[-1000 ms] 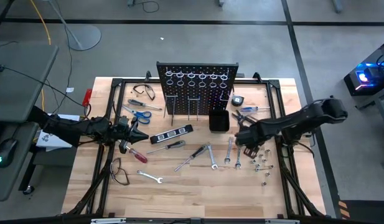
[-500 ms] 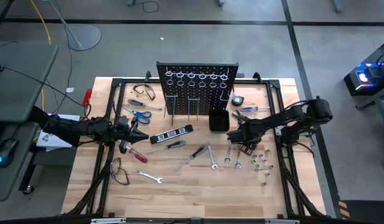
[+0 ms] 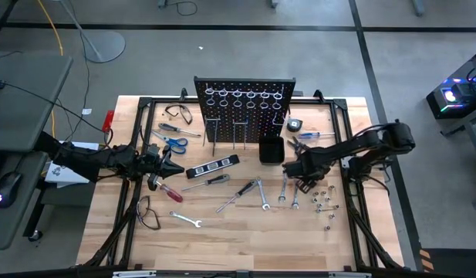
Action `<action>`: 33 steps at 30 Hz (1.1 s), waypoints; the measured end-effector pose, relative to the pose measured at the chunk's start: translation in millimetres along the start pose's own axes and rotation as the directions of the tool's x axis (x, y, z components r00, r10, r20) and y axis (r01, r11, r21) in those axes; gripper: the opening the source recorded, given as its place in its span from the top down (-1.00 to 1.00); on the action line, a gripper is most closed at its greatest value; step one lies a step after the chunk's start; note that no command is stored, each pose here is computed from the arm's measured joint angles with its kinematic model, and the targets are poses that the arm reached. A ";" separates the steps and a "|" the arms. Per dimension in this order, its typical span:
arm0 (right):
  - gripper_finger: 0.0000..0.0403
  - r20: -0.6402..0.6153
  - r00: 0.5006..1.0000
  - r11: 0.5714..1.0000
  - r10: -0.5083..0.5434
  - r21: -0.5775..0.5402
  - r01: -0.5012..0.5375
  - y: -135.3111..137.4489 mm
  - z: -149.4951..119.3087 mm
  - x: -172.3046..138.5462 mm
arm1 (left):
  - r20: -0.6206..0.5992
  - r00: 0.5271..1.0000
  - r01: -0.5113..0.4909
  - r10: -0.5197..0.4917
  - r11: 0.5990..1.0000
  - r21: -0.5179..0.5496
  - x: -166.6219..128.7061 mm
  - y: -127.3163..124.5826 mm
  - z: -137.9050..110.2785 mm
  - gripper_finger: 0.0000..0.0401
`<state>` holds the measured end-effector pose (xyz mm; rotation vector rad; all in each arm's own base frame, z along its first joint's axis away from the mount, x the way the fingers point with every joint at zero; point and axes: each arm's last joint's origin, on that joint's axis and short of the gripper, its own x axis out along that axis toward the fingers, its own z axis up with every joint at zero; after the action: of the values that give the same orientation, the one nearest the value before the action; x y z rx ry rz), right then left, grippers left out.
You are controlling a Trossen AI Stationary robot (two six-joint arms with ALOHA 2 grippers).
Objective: Hang tools onto peg board
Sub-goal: Put the silver socket in the black bin on the pegboard
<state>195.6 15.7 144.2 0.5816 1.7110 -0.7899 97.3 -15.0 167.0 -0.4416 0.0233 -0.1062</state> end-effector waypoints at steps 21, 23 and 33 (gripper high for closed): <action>0.05 0.203 0.954 0.835 0.218 0.468 -0.290 -45.8 -26.4 1.6 | 0.001 1.000 0.001 -0.001 1.000 0.000 0.0 -0.1 0.1 1.00; 0.05 0.197 0.958 0.835 0.209 0.473 -0.280 -45.3 -25.2 2.9 | 0.001 1.000 0.001 -0.001 1.000 0.000 0.0 -0.1 0.1 1.00; 0.05 0.144 0.971 0.844 0.193 0.480 -0.239 -33.7 -17.0 13.8 | 0.001 1.000 0.001 -0.001 1.000 0.000 0.0 -0.1 0.1 1.00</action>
<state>156.7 6.3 140.9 1.0545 1.3231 -1.0812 97.3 -15.0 167.2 -0.4418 0.0218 -0.1068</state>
